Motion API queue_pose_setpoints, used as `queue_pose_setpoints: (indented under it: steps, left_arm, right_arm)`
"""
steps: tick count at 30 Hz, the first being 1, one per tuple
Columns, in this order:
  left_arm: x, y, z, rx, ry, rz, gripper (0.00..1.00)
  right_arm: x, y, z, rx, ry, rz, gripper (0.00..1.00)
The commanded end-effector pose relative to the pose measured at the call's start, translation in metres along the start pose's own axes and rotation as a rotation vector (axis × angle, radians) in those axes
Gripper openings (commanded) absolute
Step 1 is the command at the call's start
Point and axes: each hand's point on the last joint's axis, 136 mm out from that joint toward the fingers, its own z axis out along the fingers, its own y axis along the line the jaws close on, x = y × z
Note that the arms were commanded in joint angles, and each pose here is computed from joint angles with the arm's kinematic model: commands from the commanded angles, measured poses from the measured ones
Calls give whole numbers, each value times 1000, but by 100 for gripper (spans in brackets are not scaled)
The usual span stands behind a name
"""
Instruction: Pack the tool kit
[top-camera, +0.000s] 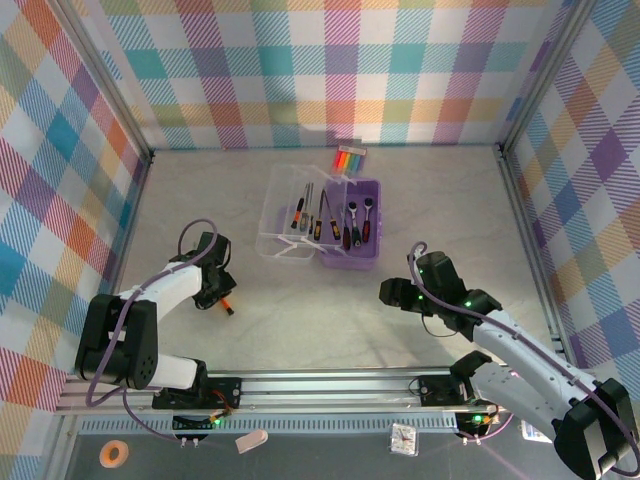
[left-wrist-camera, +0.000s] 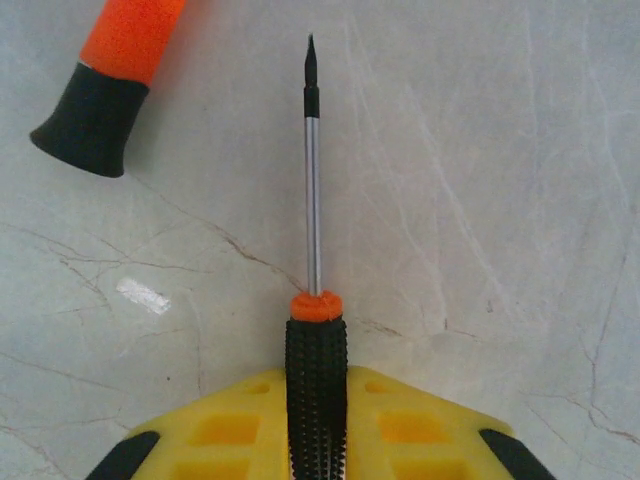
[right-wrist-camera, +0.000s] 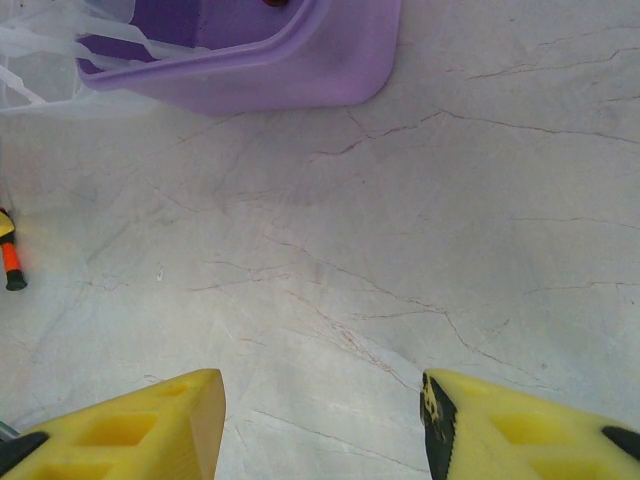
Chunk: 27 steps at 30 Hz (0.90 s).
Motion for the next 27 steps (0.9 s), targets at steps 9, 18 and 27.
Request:
queue_pose_setpoints:
  steps: [9,18,27]
  left_arm:
    - [-9,-12,-27,65,-65,86,13]
    - [-18,-26,-70,110,-147,153,12]
    - [-54,-94,-138,205,-257,278,11]
  right_arm:
    - [-3,2,1,2,2,15,56]
    - [-9,7,2,-5,-2,5,56]
    - [-14,10,1,-4,-12,-1,56]
